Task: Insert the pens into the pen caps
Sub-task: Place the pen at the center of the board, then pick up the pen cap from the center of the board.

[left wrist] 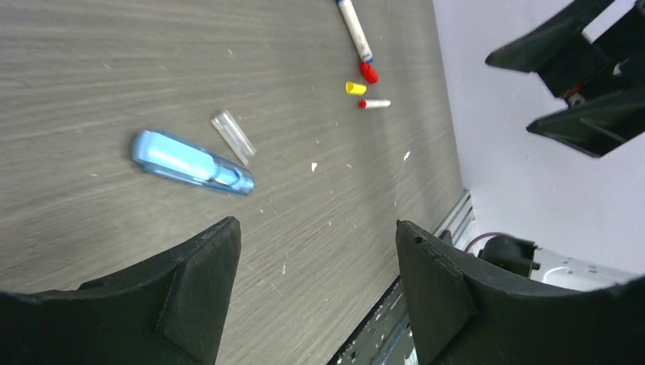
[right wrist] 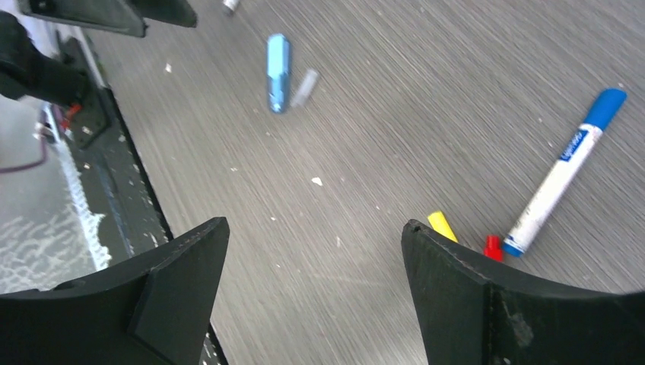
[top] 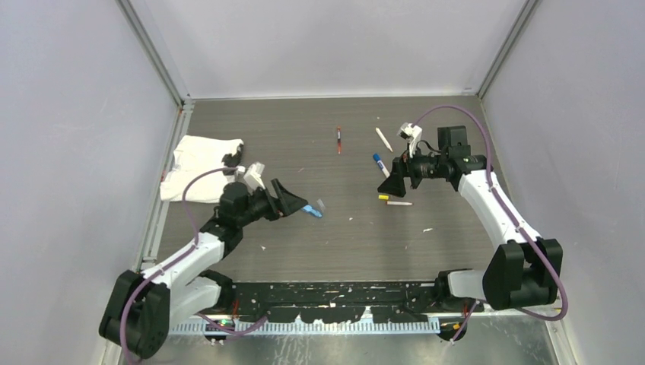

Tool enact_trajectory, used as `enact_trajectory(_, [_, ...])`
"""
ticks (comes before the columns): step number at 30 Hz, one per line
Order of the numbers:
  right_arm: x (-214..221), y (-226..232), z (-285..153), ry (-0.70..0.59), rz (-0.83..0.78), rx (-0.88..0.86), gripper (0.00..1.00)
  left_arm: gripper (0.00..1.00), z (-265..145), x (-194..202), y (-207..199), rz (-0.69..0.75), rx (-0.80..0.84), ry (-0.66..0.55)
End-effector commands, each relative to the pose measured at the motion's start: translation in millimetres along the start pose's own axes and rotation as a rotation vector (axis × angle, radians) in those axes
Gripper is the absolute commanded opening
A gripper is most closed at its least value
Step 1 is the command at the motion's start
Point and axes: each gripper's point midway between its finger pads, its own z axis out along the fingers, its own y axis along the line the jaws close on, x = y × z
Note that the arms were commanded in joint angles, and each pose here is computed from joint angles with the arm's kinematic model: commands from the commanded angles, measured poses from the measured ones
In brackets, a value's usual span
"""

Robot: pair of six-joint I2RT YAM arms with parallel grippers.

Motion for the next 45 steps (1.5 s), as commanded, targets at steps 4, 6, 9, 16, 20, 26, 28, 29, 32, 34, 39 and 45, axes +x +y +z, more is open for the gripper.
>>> enact_trajectory(4, [16.5,-35.3,-2.6,0.138,-0.049,0.121,0.84,0.67,26.6,3.6,-8.3,0.125,-0.113,0.011])
enact_trajectory(6, [19.6,-43.6,-2.3,0.156,-0.034,0.155,0.82,0.64,33.0,5.4,-2.7,0.126,-0.158,0.022])
enact_trajectory(9, [21.7,-56.2,-1.7,0.173,0.004,0.213,0.78,0.59,43.3,6.7,6.8,0.129,-0.242,0.027])
enact_trajectory(16, [27.5,-74.9,-1.2,0.209,0.073,0.298,0.76,0.41,71.3,10.5,21.6,0.108,-0.506,0.046])
enact_trajectory(20, [26.3,-76.1,-2.1,0.208,0.072,0.307,0.76,0.40,79.9,16.9,27.2,0.145,-0.656,0.059])
enact_trajectory(26, [25.1,-77.2,-3.4,0.207,0.065,0.318,0.77,0.41,84.3,15.5,30.0,0.204,-0.811,0.032])
enact_trajectory(28, [25.1,-77.2,-3.3,0.207,0.064,0.317,0.77,0.41,88.2,16.7,29.5,0.209,-0.825,0.047])
enact_trajectory(29, [25.1,-77.2,-3.3,0.206,0.066,0.317,0.77,0.41,90.6,17.9,28.8,0.209,-0.827,0.056])
enact_trajectory(32, [24.4,-76.2,-3.1,0.203,0.064,0.312,0.77,0.41,96.7,22.4,27.4,0.202,-0.828,0.064])
enact_trajectory(34, [24.1,-76.2,-3.1,0.202,0.063,0.312,0.77,0.40,99.8,26.1,27.3,0.193,-0.834,0.061])
enact_trajectory(39, [24.8,-74.4,-2.1,0.203,0.067,0.300,0.77,0.38,103.1,32.3,28.7,0.193,-0.888,0.064])
enact_trajectory(45, [23.6,-71.1,-1.7,0.200,0.067,0.284,0.77,0.38,111.2,37.7,32.7,0.197,-0.920,0.084])
